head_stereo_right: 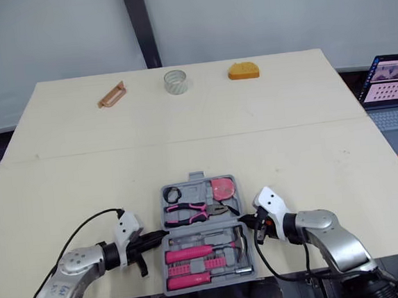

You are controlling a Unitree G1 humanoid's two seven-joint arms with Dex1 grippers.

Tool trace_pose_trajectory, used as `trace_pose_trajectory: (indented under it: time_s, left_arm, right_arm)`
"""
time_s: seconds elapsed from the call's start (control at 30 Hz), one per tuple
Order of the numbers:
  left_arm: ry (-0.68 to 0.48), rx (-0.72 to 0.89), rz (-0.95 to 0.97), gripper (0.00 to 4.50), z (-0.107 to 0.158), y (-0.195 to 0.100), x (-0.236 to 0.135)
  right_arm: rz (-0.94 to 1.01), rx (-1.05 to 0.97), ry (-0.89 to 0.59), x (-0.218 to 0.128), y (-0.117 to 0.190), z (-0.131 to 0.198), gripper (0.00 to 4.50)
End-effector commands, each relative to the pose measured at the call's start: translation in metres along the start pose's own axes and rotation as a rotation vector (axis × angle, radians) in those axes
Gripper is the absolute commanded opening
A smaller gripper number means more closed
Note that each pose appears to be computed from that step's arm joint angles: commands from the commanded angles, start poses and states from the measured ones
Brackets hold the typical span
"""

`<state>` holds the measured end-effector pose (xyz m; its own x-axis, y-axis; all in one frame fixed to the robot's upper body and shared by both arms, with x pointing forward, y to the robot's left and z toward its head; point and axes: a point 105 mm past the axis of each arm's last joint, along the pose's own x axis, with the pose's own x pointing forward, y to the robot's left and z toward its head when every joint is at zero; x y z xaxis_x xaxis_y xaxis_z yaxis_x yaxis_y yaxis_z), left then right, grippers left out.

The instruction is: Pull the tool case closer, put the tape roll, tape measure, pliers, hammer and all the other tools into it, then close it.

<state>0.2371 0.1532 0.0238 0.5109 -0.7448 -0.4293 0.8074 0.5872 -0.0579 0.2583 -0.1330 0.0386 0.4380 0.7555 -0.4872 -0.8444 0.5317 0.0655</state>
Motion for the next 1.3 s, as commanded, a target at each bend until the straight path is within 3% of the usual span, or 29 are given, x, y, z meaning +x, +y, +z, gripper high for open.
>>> trace_pose_trajectory:
  time_s: [0.03,0.47,0.77,0.87,0.97,1.1,1.3]
  left_arm:
    - [0.006,-0.001,-0.006,0.0,-0.001,0.0,0.007]
    - [0.012,0.007,-0.034,0.0,-0.001,-0.005,0.011]
    - [0.05,0.039,0.054,0.0,-0.004,0.021,-0.028]
    - [0.013,0.067,0.034,0.0,0.006,0.019,-0.046]
    - [-0.017,0.097,-0.035,0.0,0.021,0.008,-0.053]
    - [0.01,0.07,-0.245,0.0,0.026,-0.036,-0.044]
    - [0.136,0.052,-0.348,0.0,-0.011,-0.066,-0.029]
  right_arm:
    - [0.045,-0.034,-0.036,0.002,0.011,0.011,0.06]
    - [0.041,-0.035,-0.035,0.001,0.012,0.011,0.06]
    - [-0.008,-0.032,-0.016,-0.025,-0.006,0.021,0.06]
    - [0.003,0.083,-0.044,-0.036,-0.014,0.032,0.86]
    - [0.008,0.206,-0.087,-0.04,-0.027,0.043,2.37]
    - [-0.028,0.363,-0.094,-0.02,-0.05,0.054,4.39]
    - [-0.041,0.485,-0.055,0.01,-0.061,0.051,4.46]
